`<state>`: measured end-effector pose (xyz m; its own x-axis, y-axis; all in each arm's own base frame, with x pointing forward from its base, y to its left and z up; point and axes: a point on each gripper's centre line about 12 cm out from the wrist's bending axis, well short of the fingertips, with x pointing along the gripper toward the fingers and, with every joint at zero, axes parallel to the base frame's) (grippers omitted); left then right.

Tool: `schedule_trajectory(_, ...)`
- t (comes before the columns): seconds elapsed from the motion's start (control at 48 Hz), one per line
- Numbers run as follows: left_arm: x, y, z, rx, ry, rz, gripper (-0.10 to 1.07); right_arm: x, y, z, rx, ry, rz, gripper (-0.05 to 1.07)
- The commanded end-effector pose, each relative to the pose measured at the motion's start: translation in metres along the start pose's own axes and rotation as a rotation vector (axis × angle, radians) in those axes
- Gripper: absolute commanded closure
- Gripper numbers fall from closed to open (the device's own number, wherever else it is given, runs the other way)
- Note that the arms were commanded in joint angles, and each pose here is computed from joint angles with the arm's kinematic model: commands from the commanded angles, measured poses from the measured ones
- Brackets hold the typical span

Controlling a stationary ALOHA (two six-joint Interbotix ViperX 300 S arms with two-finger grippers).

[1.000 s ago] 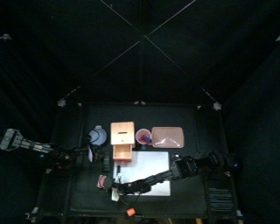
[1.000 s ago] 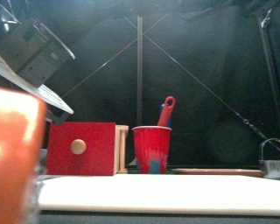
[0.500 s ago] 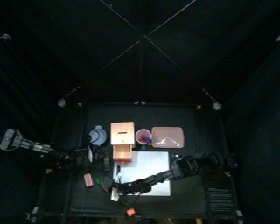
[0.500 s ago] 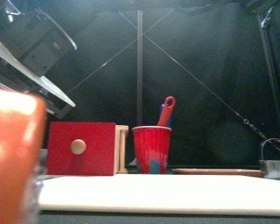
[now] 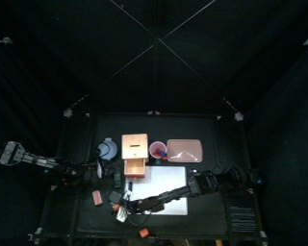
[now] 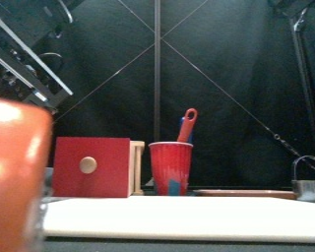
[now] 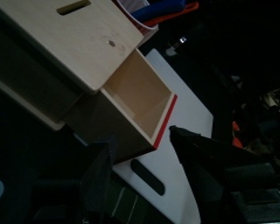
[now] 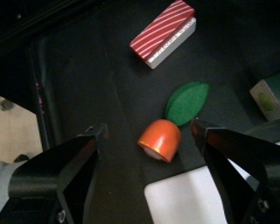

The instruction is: Put carrot in drawer

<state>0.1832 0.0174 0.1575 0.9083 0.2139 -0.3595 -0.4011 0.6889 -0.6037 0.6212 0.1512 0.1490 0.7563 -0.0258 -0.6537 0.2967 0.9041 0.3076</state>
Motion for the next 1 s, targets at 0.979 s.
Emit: schedule_trajectory(0.979, 0.0, 0.003, 0.0, 0.004, -0.002, 0.01, 0.1, 0.006, -0.013, 0.004, 0.033, 0.041, -0.075, 0.19)
